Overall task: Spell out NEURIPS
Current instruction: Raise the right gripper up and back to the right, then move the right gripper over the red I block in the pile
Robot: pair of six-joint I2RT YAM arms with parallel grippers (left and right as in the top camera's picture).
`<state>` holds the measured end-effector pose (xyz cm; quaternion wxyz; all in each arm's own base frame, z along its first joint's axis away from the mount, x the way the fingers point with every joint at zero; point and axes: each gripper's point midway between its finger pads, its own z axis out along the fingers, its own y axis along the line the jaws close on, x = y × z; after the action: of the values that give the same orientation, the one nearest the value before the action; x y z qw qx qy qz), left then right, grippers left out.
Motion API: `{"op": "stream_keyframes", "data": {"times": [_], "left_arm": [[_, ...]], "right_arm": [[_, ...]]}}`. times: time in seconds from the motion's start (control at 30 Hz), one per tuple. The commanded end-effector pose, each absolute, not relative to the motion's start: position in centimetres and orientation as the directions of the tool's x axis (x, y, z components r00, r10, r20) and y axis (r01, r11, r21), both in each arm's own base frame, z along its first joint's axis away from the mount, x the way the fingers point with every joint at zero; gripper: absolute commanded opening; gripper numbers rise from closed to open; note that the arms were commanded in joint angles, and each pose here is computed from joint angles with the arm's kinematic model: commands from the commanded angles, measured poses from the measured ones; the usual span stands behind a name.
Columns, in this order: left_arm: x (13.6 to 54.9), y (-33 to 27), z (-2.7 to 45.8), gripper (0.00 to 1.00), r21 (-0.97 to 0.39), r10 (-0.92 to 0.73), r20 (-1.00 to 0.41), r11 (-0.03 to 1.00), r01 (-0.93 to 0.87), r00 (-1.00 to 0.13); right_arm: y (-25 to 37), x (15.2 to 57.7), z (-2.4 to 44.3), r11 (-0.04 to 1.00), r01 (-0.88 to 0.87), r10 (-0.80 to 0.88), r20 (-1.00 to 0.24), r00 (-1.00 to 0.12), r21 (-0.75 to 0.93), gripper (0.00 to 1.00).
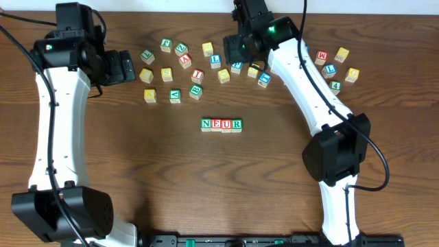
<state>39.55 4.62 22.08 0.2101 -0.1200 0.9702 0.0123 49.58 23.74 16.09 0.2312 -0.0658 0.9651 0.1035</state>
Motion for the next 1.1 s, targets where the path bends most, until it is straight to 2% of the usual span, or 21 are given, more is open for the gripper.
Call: {"op": "stream_keyframes", "data": {"times": [0.0, 0.13, 0.27, 0.53, 0.77, 1.07], "left_arm": [[39.5, 5.0, 22.8, 1.00, -0.013, -0.217, -0.427, 0.972, -0.235, -0.878], [39.5, 5.0, 22.8, 1.00, -0.013, -0.217, -0.427, 0.972, -0.235, -0.878], [39.5, 5.0, 22.8, 1.00, -0.013, -0.217, -0.427, 0.972, -0.235, -0.878], [39.5, 5.0, 22.8, 1.00, -0.013, -0.217, -0.427, 0.972, -0.235, -0.878], [39.5, 5.0, 22.8, 1.00, -0.013, -0.217, -0.427, 0.972, -0.235, -0.878], [39.5, 5.0, 22.8, 1.00, -0.013, -0.217, -0.427, 0.972, -0.235, -0.878]], "right_arm": [[21.6, 50.0, 16.0, 0.983, -0.051, 0.032, -0.430, -0.902, 0.179, 0.65], [19.1, 49.1, 15.1, 0.989, 0.009, 0.062, -0.364, -0.929, 0.146, 0.65], [17.3, 48.7, 14.6, 0.995, -0.071, -0.040, -0.341, -0.939, 0.077, 0.67], [14.8, 48.9, 14.3, 0.996, -0.070, -0.050, -0.320, -0.946, 0.054, 0.68], [14.9, 49.2, 14.4, 0.996, -0.032, -0.002, -0.327, -0.945, 0.087, 0.68], [19.5, 50.1, 13.5, 0.982, -0.118, -0.056, -0.371, -0.927, 0.147, 0.70]]}}
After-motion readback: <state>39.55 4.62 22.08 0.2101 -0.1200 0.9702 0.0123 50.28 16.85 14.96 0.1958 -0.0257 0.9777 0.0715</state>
